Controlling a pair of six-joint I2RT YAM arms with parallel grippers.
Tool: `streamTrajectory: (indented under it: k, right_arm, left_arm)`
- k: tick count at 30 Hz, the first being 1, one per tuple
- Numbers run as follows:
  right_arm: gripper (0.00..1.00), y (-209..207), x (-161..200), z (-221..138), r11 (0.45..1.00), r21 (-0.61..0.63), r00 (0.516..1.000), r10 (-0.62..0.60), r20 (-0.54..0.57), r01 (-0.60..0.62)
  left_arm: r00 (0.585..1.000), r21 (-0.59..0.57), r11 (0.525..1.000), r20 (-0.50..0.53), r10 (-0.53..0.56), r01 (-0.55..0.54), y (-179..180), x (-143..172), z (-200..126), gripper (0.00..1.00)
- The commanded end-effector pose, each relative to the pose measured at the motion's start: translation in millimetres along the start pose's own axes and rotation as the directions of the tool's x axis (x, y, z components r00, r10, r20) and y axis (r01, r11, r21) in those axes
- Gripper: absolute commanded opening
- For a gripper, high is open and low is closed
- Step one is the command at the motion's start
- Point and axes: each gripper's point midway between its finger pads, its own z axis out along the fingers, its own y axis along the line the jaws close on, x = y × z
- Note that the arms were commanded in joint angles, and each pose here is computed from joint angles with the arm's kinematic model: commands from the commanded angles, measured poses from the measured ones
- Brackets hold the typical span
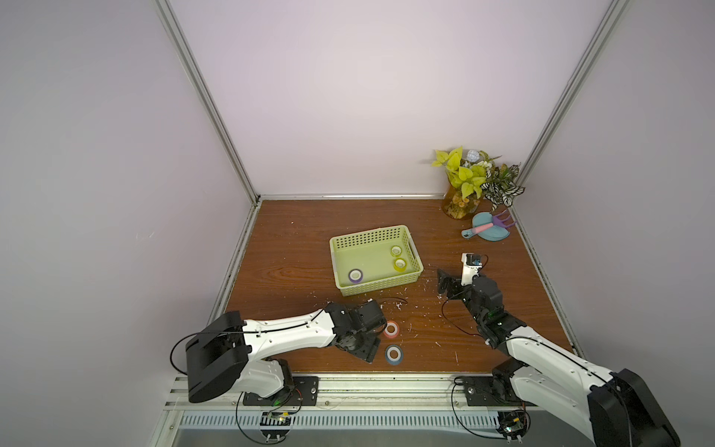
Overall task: Put the transparent tape into the storage box
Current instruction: Pick up the tape from the center of the board.
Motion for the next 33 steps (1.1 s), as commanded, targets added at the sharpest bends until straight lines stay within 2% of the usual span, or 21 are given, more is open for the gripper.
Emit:
streamTrajectory:
  k: [1, 18, 33]
  right_arm:
    - [0.99, 0.5, -17.6, -0.2, 1.000, 0.011, 0.999, 0.018, 0.046, -0.019]
    - [0.99, 0.5, -17.2, 0.2, 1.000, 0.011, 0.999, 0.019, 0.045, -0.019]
    - [0.99, 1.3, -18.1, -0.4, 1.000, 0.007, 0.999, 0.019, 0.047, -0.019]
  left_arm:
    - [1.000, -0.041, 0.999, -0.018, -0.002, 0.002, 4.5, 5.1, 3.2, 0.81]
    - [0.998, -0.096, 0.995, -0.050, 0.025, -0.030, 1.1, 4.4, 16.2, 0.73]
    - [0.995, -0.129, 0.990, -0.088, 0.043, -0.054, -0.6, 9.4, 27.4, 0.61]
